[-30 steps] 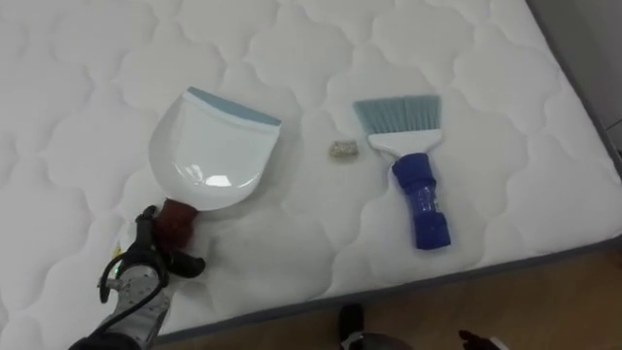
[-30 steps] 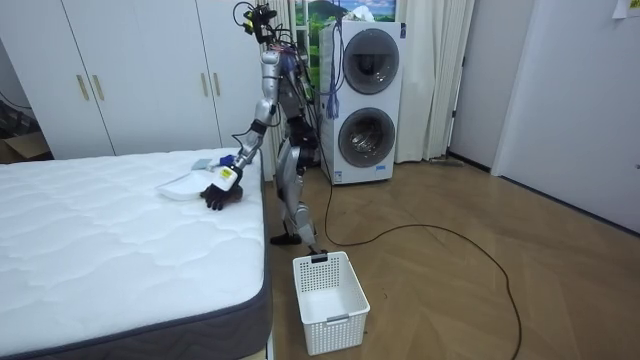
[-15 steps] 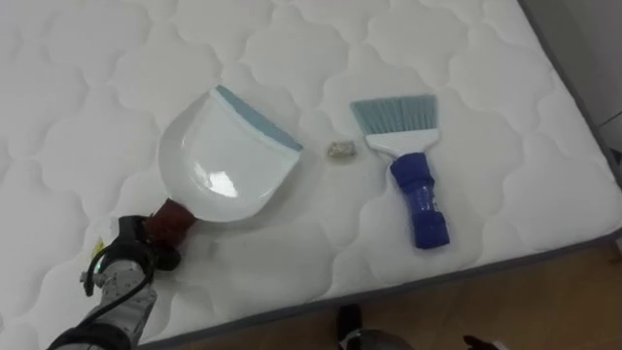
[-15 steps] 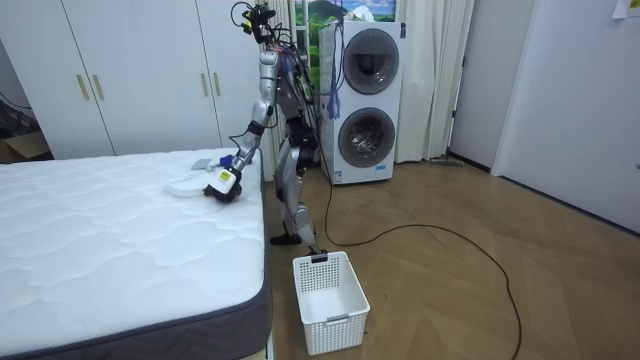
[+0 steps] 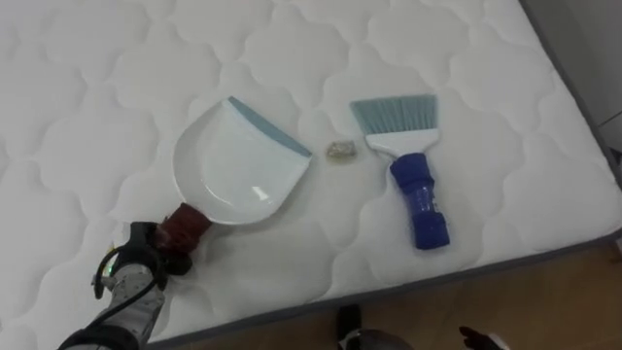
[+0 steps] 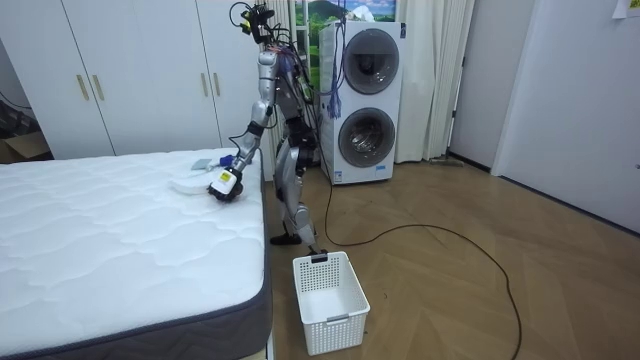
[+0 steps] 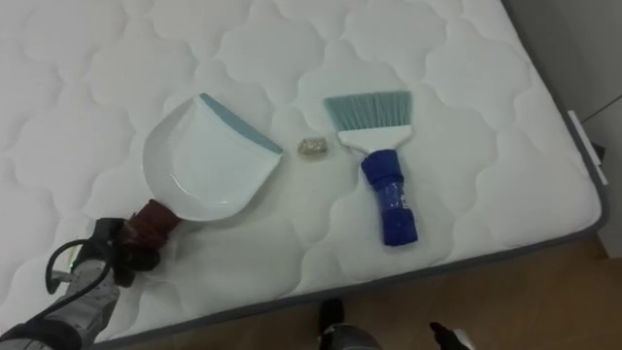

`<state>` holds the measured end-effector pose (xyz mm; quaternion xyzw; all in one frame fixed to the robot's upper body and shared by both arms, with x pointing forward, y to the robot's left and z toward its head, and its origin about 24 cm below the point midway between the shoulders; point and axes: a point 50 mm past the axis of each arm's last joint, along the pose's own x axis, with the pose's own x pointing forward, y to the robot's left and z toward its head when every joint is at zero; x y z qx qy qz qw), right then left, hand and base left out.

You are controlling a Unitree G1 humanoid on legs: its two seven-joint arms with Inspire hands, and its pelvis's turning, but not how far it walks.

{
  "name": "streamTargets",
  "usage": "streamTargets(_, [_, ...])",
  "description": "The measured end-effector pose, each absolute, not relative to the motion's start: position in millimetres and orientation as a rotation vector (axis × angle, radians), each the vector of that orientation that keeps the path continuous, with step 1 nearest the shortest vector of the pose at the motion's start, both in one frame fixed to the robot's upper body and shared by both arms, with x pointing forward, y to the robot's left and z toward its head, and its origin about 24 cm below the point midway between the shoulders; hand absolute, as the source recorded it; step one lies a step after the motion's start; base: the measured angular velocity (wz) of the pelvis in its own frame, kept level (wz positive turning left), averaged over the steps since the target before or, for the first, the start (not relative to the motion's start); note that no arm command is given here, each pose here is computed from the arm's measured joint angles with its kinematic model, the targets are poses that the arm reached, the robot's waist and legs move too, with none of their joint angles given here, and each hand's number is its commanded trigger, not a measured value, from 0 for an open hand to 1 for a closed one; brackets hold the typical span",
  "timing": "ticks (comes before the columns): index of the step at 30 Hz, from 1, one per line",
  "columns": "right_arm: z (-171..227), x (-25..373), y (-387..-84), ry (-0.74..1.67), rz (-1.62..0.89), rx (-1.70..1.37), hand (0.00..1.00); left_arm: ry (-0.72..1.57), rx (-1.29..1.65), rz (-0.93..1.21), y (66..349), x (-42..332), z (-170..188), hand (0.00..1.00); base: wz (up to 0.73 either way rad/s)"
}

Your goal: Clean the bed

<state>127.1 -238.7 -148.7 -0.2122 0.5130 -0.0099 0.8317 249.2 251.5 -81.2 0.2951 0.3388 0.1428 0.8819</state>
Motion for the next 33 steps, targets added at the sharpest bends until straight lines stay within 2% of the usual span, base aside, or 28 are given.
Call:
streamTargets(10, [-146.5,125.2,-248.6,1.068,-0.218,-0.215,0.00,0.656,0.788,0.264,261.6,250.4,-74.8,1.00,-0.04])
streamTargets(18, [-127.8,150.8,-274.0,0.898,-0.602,0.071,0.00,0.584,0.866,0.342,277.4,244.5,-67.0,1.00,-0.02])
streamTargets(28, [-95.7,184.6,-291.7,0.696,-0.812,0.001,0.00,0.558,1.000,0.284,273.9,229.7,-75.2,1.00,-0.07])
streamTargets(33, [-70.9,206.5,-297.6,0.558,-0.873,-0.159,0.00,0.575,1.032,0.252,271.8,223.2,-80.7,1.00,-0.06])
